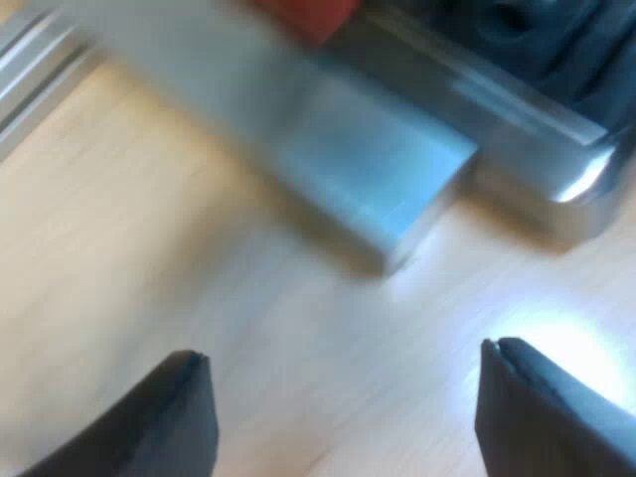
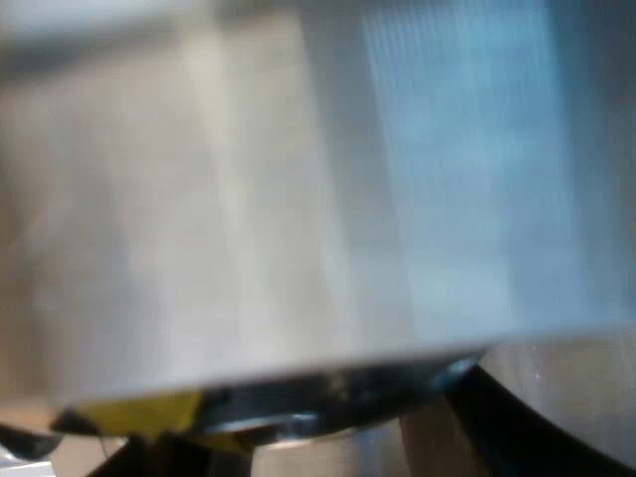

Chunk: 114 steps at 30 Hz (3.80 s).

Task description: Put the handle in the coffee machine

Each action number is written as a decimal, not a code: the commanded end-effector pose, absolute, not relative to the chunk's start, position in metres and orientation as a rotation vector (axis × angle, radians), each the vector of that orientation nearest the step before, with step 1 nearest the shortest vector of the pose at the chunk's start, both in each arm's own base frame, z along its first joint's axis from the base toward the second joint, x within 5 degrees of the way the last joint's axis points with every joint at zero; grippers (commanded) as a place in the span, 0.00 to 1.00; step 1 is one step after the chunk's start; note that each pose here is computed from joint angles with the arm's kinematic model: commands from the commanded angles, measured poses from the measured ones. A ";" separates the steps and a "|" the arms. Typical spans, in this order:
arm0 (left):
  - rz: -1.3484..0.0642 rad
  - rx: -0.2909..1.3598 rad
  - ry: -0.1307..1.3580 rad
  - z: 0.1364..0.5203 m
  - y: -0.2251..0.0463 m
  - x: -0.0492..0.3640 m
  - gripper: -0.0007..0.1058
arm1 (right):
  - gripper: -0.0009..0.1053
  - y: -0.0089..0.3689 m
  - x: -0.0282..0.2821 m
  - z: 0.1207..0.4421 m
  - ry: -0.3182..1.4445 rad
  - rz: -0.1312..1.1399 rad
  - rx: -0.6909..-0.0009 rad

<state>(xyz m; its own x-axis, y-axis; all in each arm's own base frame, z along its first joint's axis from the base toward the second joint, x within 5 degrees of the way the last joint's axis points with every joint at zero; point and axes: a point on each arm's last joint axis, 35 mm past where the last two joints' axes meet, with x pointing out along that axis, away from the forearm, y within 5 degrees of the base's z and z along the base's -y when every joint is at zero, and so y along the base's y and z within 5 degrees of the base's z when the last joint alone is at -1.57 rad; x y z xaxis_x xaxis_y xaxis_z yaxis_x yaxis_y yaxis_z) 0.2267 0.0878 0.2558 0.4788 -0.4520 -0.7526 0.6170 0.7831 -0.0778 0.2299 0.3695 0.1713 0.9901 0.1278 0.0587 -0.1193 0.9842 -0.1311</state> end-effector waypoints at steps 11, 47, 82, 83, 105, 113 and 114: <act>-0.685 0.152 0.590 0.314 0.104 0.236 0.00 | 0.37 0.369 0.234 0.187 -0.126 0.141 -0.069; -0.946 0.333 0.917 0.291 0.030 0.302 0.02 | 0.37 0.369 0.234 0.187 -0.126 0.141 -0.069; -0.960 0.227 1.017 0.282 -0.011 0.255 0.01 | 0.37 0.370 0.234 0.186 -0.124 0.161 -0.105; -0.927 0.254 1.022 0.282 -0.015 0.255 0.01 | 0.37 0.370 0.234 0.186 -0.124 0.161 -0.105; -0.671 0.146 0.973 0.291 -0.028 0.231 0.01 | 0.37 0.368 0.201 0.153 0.027 0.283 -0.169; -0.685 0.039 1.011 0.282 -0.030 0.227 0.01 | 0.37 0.347 0.186 0.160 0.044 0.323 -0.198; -0.684 0.037 1.013 0.281 -0.030 0.227 0.01 | 0.37 0.343 0.184 0.162 0.044 0.324 -0.199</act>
